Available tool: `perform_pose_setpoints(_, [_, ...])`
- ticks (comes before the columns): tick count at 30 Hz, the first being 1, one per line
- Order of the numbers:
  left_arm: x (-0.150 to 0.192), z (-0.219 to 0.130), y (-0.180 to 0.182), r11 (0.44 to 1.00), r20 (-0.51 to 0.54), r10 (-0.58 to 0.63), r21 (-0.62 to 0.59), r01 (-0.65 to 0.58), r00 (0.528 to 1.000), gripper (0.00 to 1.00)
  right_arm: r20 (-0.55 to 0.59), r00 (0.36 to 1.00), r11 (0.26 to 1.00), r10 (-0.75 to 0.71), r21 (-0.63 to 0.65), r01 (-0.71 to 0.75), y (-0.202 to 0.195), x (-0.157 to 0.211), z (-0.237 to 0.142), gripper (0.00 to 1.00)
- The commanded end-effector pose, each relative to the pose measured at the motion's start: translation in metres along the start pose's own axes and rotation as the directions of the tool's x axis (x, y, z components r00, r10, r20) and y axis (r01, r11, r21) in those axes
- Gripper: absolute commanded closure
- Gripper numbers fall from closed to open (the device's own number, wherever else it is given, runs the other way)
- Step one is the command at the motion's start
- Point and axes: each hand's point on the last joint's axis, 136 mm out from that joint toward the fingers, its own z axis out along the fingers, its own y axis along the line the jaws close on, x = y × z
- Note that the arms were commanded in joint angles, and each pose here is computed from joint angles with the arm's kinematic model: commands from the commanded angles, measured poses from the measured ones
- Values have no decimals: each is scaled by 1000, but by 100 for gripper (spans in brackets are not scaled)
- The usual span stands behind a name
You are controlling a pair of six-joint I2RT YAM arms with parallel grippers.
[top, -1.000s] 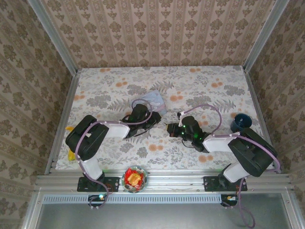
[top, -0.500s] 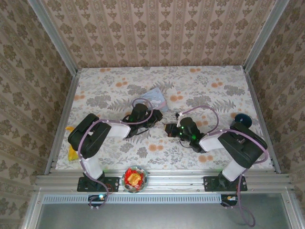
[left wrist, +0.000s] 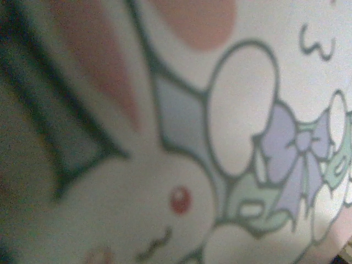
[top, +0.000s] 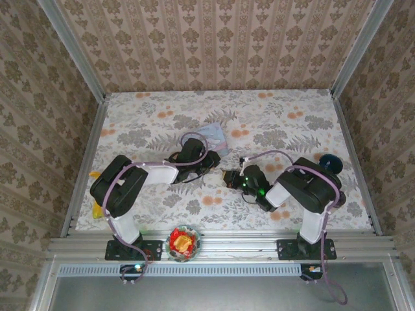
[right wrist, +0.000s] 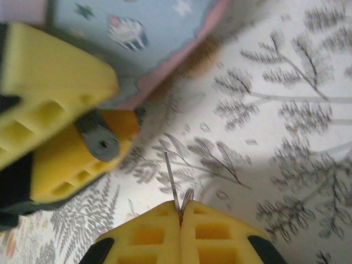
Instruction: Unlock a padlock with a key
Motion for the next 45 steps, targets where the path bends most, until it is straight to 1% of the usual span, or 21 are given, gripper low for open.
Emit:
perform_pose_setpoints(1, [15, -2, 49, 979, -40, -107, -179, 98, 993, 89, 43, 998, 998, 38, -57, -36, 7, -2, 1, 100])
perform_pose_setpoints(7, [13, 0, 53, 974, -22, -121, -196, 114, 992, 88, 52, 998, 998, 27, -50, -25, 6, 4, 1, 100])
perform_pose_setpoints(12, [12, 2, 52, 975, -17, -128, -187, 123, 992, 88, 69, 998, 999, 13, -48, -10, 8, 1, -4, 100])
perform_pose_setpoints(18, [14, 3, 52, 975, -25, -130, -187, 123, 991, 88, 77, 997, 998, -4, -56, 8, 13, 1, -5, 100])
perform_pose_setpoints(31, [20, 9, 55, 973, -53, -153, -183, 141, 987, 88, 126, 991, 994, -37, -94, 49, 32, -15, -7, 100])
perform_pose_setpoints(45, [27, 13, 55, 973, -80, -171, -174, 155, 982, 88, 134, 990, 995, -31, -93, 44, 33, -18, 0, 100])
